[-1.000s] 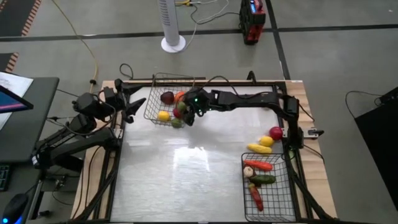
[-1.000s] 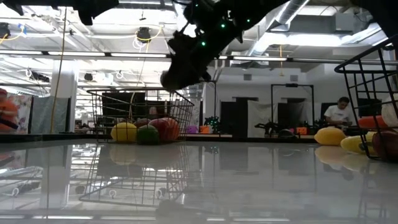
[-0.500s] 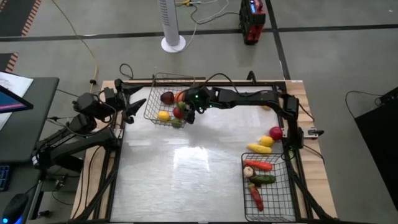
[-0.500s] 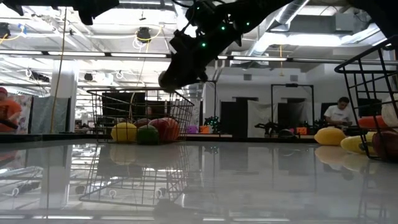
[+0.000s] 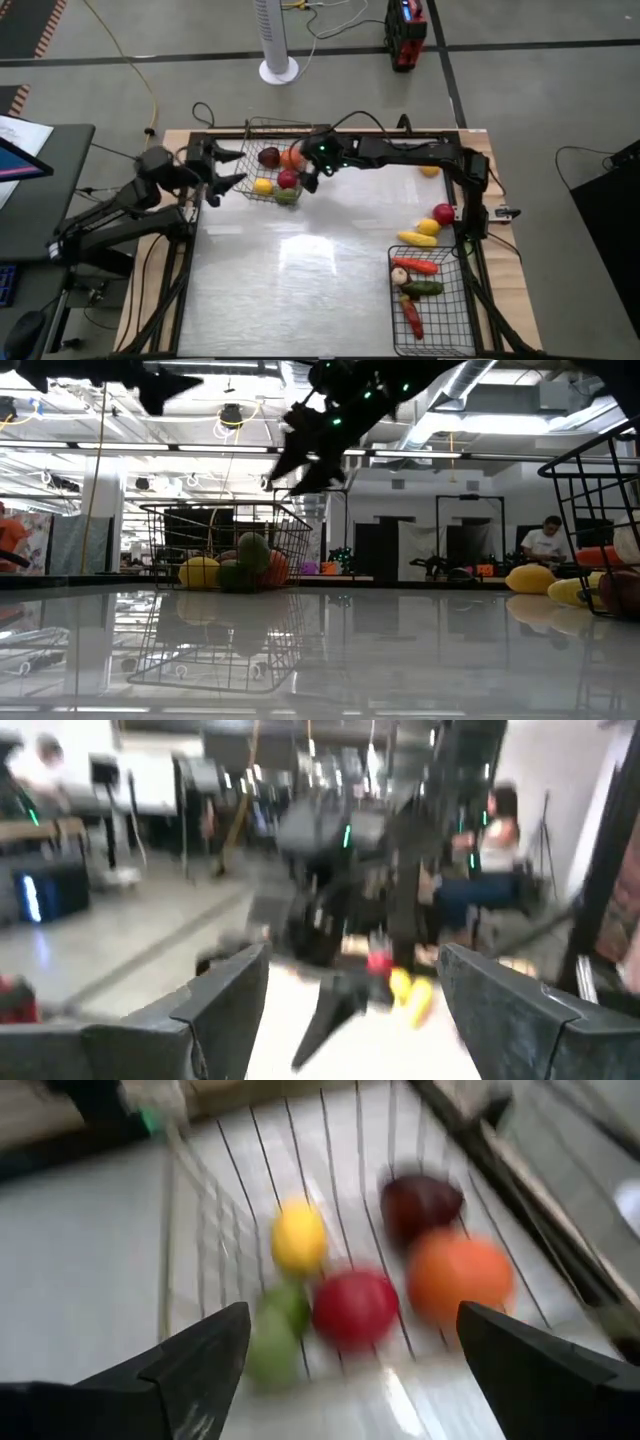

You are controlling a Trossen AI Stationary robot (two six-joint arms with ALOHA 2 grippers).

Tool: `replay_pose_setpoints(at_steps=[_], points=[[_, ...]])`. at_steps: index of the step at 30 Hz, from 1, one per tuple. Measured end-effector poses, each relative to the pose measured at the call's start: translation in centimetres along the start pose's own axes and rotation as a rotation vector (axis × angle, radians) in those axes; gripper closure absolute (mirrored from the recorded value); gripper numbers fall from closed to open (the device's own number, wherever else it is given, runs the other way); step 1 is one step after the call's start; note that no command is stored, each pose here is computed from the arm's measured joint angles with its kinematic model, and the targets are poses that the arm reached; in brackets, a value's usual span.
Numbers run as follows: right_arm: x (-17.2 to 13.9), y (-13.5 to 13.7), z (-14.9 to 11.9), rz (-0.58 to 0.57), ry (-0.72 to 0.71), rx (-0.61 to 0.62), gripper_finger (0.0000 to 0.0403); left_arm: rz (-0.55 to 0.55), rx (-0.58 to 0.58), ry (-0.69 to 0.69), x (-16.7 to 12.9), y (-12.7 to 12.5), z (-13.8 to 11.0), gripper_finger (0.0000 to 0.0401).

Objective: Sort produce into baskets
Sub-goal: Put the bottom lemon into the left wire basket

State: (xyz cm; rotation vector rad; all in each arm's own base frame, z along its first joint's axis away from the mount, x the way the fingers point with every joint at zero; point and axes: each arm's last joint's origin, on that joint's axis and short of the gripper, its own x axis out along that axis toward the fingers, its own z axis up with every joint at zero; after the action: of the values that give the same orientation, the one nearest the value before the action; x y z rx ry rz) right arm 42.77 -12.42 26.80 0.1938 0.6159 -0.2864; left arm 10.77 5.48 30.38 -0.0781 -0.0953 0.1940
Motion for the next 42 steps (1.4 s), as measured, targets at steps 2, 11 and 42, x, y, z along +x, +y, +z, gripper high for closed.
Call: replay_pose_setpoints(at_steps=[2,11,42], points=[[-1.1,0.0,-0.4,-0.039,0.083,-0.005,0.0028,-0.008,-0.006,0.082,0.8,0.2,-0.9,0.0122],[-8.0,0.7,-2.2,-0.181,0.401,-0.04,0.0065,-0.108,0.013,0.431,5.2,0.4,-4.4,0.0122],[-20.6,3.4,-13.0,-0.387,0.529,0.178,0.0072,0.101,0.462,0.65,13.1,-1.0,-7.8,0.0122]])
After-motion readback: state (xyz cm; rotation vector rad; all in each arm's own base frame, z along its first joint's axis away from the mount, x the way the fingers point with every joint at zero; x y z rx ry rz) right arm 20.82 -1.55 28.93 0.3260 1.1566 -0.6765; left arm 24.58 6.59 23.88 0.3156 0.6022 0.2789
